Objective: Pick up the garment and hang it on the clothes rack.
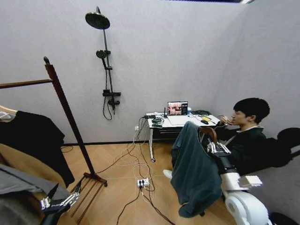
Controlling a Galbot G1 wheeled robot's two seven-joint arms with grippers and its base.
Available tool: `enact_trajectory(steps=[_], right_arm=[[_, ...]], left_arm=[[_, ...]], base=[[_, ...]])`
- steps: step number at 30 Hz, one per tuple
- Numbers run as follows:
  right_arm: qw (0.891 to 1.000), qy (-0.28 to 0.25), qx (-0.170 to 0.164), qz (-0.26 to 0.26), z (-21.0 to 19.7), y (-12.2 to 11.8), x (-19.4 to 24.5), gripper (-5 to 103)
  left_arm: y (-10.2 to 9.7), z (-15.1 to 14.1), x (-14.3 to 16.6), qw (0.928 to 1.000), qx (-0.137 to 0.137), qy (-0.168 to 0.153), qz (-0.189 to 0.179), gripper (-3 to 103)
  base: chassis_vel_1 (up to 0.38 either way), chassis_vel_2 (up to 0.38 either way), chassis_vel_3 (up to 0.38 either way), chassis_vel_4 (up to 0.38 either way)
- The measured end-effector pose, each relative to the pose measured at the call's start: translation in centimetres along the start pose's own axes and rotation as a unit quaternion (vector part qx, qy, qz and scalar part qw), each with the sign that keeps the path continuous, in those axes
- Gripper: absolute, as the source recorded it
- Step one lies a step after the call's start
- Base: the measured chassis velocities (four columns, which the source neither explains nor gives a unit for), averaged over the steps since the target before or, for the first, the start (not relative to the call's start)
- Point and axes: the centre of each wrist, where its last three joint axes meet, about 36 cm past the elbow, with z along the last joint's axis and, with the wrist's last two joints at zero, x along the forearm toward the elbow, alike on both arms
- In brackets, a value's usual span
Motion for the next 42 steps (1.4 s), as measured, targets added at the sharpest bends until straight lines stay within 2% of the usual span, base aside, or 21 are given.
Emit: enact_trajectory(steps=[4,23,31,42], right_arm=[[0.999,-0.013,0.008,-0.042,-0.3,-0.4,-2.7,10],[0.999,-0.002,0.009,-0.038,1.4,-1.7,-4.6,10],[0.999,-0.001,-0.008,-0.044,2.8,-0.9,-6.2,10],[0.999,-0.003,-0.01,-0.053,2.6,-0.3,-7.2,10]], left_arm=[[0.0,0.0,0.0,1.0,0.0,0.0,0.0,100],[0.0,0.0,0.0,1.0,0.0,0.0,0.0,100],[0.0,0.0,0.0,1.0,0.0,0.0,0.0,100],[0.0,0.0,0.0,1.0,0.0,0.0,0.0,100]], base=[[0.0,0.0,0.0,0.0],[0.005,0.004,0.006,0.004],[0.068,0.067,0.073,0.071],[0.099,0.103,0.102,0.098]])
